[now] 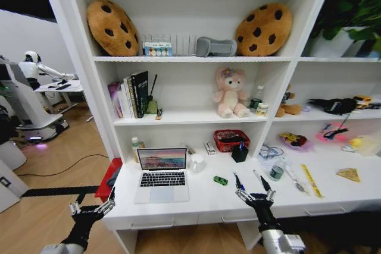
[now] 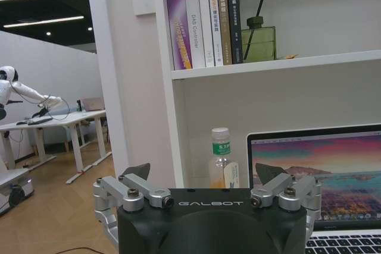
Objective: Organize the objects on the table.
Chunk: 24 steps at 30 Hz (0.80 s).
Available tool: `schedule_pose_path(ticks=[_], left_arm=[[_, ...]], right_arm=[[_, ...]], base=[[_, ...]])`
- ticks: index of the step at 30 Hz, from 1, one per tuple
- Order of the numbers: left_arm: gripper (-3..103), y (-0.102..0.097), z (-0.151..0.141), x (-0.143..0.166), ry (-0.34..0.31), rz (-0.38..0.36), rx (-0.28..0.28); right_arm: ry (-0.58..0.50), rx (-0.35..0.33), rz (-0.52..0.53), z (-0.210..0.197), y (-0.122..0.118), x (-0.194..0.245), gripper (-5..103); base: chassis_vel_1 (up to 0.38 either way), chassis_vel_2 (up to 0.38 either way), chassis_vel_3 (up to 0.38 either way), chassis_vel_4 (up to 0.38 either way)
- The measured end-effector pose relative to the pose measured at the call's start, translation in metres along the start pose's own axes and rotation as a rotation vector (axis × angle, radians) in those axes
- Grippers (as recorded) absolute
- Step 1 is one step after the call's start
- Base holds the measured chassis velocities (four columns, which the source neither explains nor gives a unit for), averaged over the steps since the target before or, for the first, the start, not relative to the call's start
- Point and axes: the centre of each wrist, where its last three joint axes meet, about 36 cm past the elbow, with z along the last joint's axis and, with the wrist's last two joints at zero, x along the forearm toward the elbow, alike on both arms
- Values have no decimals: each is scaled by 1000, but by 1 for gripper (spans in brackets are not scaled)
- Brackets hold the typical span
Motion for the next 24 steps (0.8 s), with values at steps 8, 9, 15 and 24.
schedule_pose_path(ticks=[8,9,15,24], left_arm=[[84,11,-7,-6,-15,19,-20],[78,15,-9,-7,-17,22,-25],[57,32,-25,-27,-24,86,-84],[24,51,-34,-66,-19,178,-159]], right_arm=[[19,21,-10,7,-2,0,100],[21,24,-14,8,-3,-1,100],[38,41,-25,16,-9,-1,100],[67,65,-21,30,-18,7,100]], base=[[39,-28,-36,36],[37,-55,-56,40],[6,-9,-9,7],[0,0,0,0]])
